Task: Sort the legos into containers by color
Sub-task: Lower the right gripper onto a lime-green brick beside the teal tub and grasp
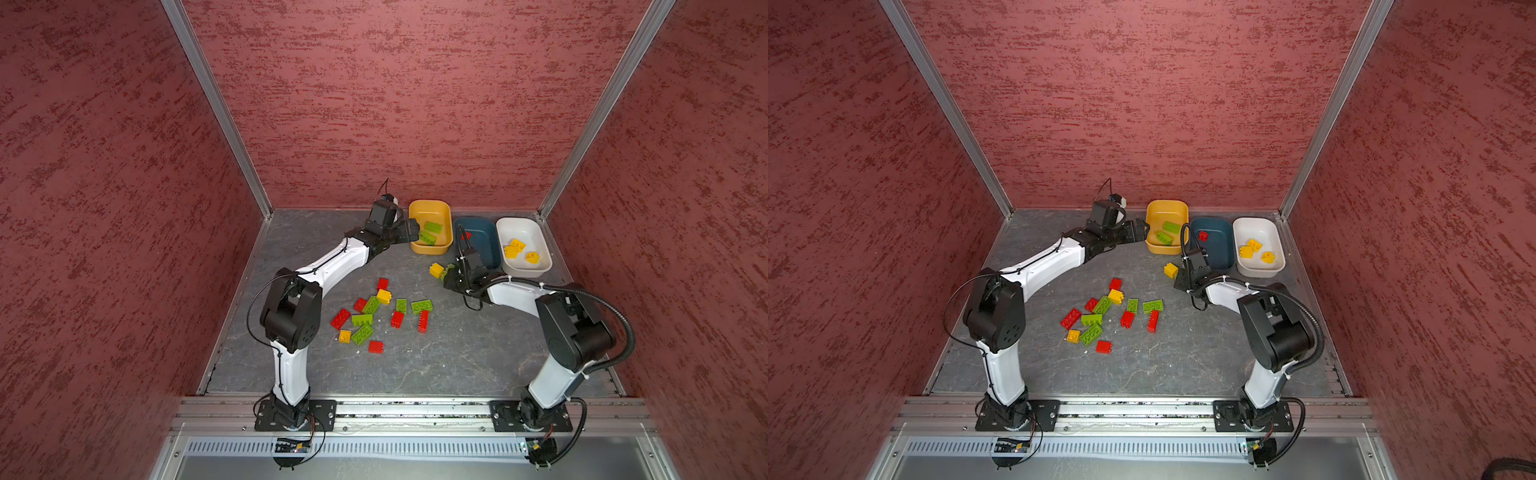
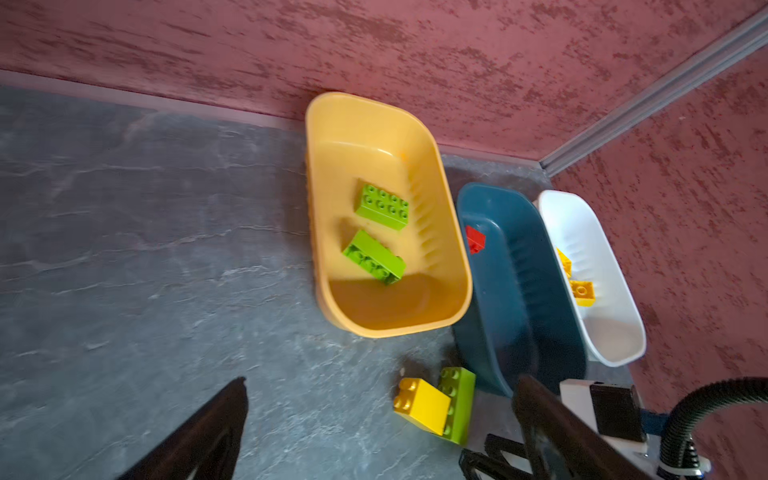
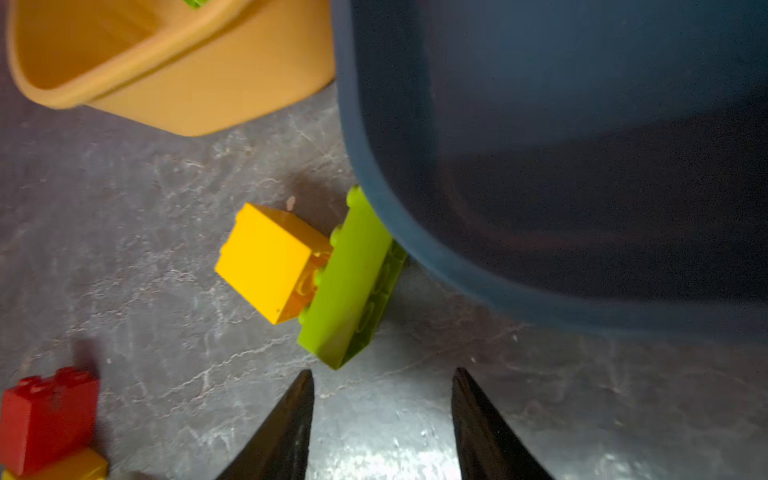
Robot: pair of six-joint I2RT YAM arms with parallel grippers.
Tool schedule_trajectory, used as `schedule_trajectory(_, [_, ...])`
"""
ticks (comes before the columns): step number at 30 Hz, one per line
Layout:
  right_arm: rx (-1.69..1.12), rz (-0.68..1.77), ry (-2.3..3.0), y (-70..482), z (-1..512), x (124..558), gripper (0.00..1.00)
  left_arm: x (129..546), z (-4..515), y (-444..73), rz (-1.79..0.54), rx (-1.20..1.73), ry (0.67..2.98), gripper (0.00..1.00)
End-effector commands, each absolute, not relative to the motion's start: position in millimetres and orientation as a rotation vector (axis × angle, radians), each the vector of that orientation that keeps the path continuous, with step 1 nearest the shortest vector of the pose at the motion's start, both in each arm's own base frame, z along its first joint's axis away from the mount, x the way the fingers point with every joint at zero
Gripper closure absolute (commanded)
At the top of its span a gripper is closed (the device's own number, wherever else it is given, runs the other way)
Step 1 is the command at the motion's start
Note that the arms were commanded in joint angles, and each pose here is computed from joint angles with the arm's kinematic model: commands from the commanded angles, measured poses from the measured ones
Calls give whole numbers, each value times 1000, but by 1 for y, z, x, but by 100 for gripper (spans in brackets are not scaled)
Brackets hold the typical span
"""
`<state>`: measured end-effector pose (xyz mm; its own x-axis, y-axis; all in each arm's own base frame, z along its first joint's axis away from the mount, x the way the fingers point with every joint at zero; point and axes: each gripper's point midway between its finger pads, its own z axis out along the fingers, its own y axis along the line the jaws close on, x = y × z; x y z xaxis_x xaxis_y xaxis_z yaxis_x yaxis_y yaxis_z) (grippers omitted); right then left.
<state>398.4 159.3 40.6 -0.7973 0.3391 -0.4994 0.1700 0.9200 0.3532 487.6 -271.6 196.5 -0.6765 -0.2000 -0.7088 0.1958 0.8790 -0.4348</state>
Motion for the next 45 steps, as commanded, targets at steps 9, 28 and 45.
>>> schedule_trajectory(9, [344, 391, 2421, 172, 56, 436, 46, 475, 186, -210, -473, -121, 2244, 1])
schedule_trajectory(28, [396, 313, 2418, 159, 47, 424, 65, 473, 173, -209, -472, -140, 2281, 0])
schedule_trajectory(45, [226, 210, 2475, 152, 40, 409, 54, 473, 163, -211, -481, -148, 2307, 0])
